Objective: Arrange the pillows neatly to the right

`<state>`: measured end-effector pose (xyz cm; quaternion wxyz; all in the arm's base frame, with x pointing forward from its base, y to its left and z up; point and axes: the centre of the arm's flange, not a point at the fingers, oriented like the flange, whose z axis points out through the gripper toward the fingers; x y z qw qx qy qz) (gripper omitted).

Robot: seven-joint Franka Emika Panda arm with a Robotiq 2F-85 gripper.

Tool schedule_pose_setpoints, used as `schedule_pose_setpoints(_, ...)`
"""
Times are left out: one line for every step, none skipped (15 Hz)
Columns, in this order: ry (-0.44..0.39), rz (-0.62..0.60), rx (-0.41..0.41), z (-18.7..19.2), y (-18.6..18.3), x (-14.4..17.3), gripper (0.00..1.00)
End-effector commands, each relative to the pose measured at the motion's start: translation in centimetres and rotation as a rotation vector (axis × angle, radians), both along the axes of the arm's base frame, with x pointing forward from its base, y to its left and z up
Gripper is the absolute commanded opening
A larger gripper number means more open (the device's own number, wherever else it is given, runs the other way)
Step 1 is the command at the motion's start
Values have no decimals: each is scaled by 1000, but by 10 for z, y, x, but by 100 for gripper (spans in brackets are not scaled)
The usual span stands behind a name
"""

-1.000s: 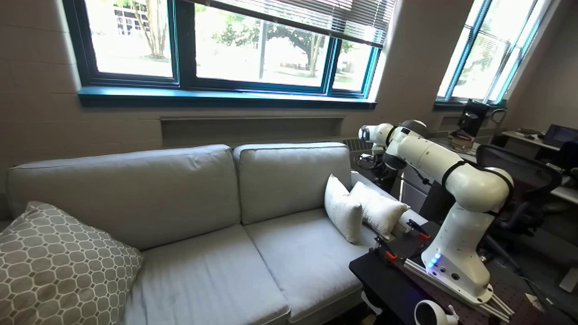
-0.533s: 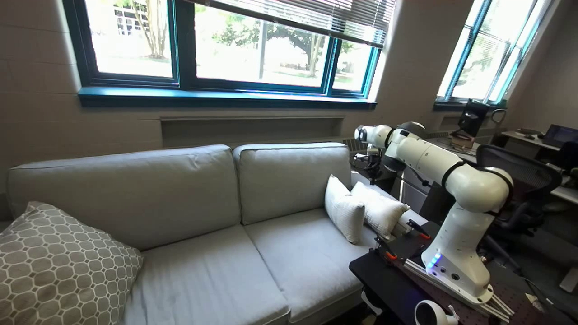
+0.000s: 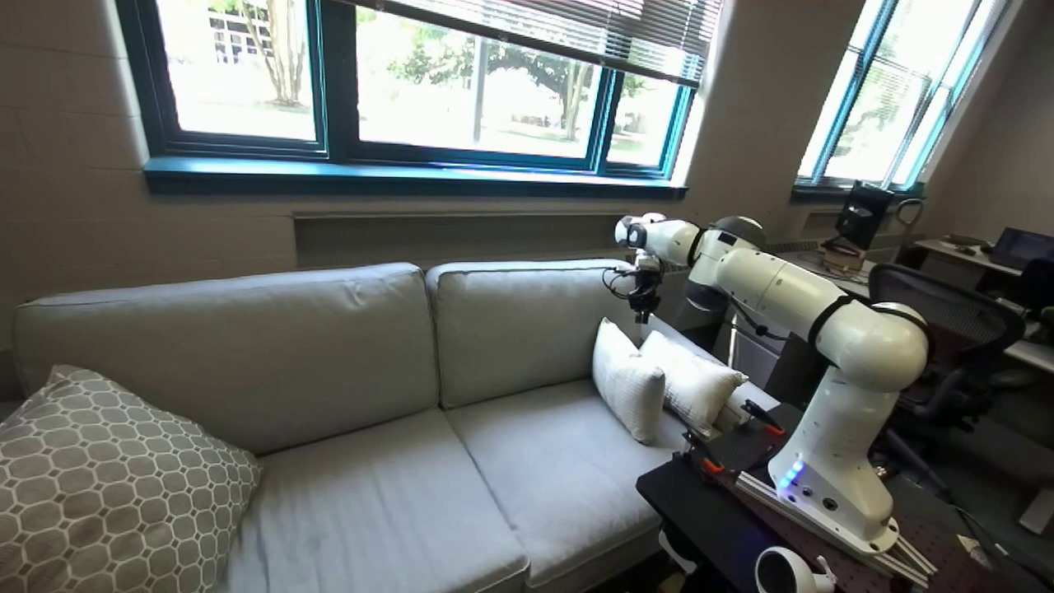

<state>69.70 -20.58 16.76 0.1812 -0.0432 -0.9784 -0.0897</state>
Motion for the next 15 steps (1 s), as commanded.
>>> schedule_pose_setpoints(-3, 10, -2, 0, 6, 2, 33)
schedule_pose_setpoints(-4, 13, -1, 0, 7, 2, 33)
schedule_pose_setpoints(-4, 12, 0, 0, 4, 1, 58)
schedule_pose_setpoints(-2, 8, 12, -6, 5, 4, 59)
schedule_pose_setpoints(3, 11, 27, -13, 9, 7, 65)
schedule_pose_setpoints(8, 11, 33, -21, 13, 10, 71)
schedule_pose_setpoints(14, 13, 46, -29, 18, 12, 80)
schedule_pose_setpoints(20, 14, 48, -40, 22, 14, 86)
schedule_pose_setpoints(19, 5, 55, -52, 26, 17, 95)
schedule_pose_setpoints(9, -27, 60, -67, 26, 23, 99)
schedule_pose_setpoints(-2, -63, 65, -78, 28, 25, 100)
schedule_pose_setpoints(-21, -103, 79, -90, 25, 25, 100)
schedule_pose_setpoints(-34, -145, 80, -101, 16, 23, 100)
schedule_pose_setpoints(-43, -181, 77, -109, 9, 18, 100)
schedule_pose_setpoints(-50, -217, 70, -119, -2, 13, 100)
